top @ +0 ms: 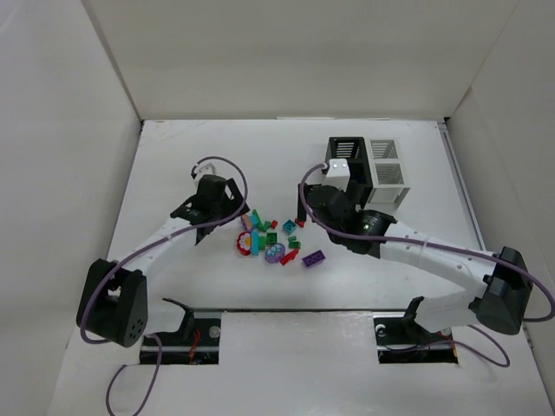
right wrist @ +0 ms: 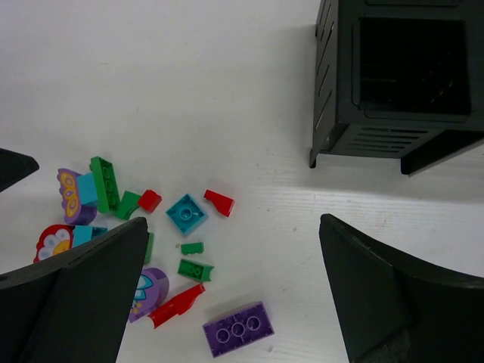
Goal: Sort the legos into containers by color
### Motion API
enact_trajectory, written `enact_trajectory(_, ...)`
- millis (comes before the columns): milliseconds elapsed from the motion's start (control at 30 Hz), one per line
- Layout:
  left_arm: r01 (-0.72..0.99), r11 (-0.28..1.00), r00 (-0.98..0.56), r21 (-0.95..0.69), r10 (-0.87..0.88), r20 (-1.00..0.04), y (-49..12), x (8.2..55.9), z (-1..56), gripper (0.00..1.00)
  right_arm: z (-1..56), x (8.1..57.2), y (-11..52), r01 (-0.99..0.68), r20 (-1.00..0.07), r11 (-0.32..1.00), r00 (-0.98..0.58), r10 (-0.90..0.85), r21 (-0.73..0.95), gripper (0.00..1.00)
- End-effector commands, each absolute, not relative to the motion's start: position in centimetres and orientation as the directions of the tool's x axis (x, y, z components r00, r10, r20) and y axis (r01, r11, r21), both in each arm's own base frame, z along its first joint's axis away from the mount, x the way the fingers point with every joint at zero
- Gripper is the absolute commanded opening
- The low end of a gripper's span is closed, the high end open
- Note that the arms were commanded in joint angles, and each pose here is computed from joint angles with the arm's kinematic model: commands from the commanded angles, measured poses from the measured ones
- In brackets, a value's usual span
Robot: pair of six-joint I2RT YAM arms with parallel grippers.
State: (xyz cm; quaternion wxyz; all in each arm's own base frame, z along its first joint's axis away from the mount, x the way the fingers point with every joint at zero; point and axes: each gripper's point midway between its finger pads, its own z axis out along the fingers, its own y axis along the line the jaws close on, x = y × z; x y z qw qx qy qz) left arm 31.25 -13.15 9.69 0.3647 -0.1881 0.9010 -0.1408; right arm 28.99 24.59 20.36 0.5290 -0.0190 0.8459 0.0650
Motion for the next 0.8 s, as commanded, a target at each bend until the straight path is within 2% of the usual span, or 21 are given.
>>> enact_trajectory(0,-0.151,0.857,-0.642,-0.492,-0.464,-0.611,-14.6,33.6,12.3,0.78,22.7,29.5,23.7,-0.098,-0.904,0.992,-0.426,0.032,0.081,0.99)
enact_trajectory(100,-0.264,0.848,-0.631,-0.46,-0.512,-0.582,-13.5,33.7,11.3,0.77,23.5,29.6,23.5,-0.131,-0.898,0.982,-0.435,0.065,0.134,0.99)
enact_trajectory(133,-0.333,0.812,-0.611,-0.48,-0.573,-0.546,-13.4,33.8,11.1,0.82,23.0,29.9,22.7,-0.118,-0.891,0.983,-0.447,0.073,0.14,0.99)
enact_trajectory(200,-0.377,0.78,-0.611,-0.5,-0.615,-0.499,-13.8,33.7,10.6,0.82,22.9,30.1,22.3,-0.118,-0.88,0.975,-0.461,0.114,0.188,0.99)
enact_trajectory(300,-0.416,0.68,-0.612,-0.604,-0.701,-0.366,-16.1,33.0,9.4,0.83,22.2,30.7,21.3,-0.12,-0.851,0.964,-0.505,0.147,0.238,0.99)
enact_trajectory(400,-0.425,0.673,-0.58,-0.605,-0.716,-0.389,-16.2,33.2,9.4,0.83,21.8,30.8,20.7,-0.105,-0.842,0.967,-0.519,0.145,0.231,0.99)
enact_trajectory(567,-0.381,0.757,-0.577,-0.531,-0.643,-0.503,-15.5,33.3,9.2,0.81,21.4,30.9,20.4,-0.117,-0.851,0.974,-0.513,0.109,0.195,0.99)
enact_trajectory(767,-0.444,0.797,-0.613,-0.41,-0.603,-0.511,-14.9,32.0,6.9,0.82,20.4,31.2,19.9,-0.097,-0.845,0.98,-0.526,0.099,0.175,0.99)
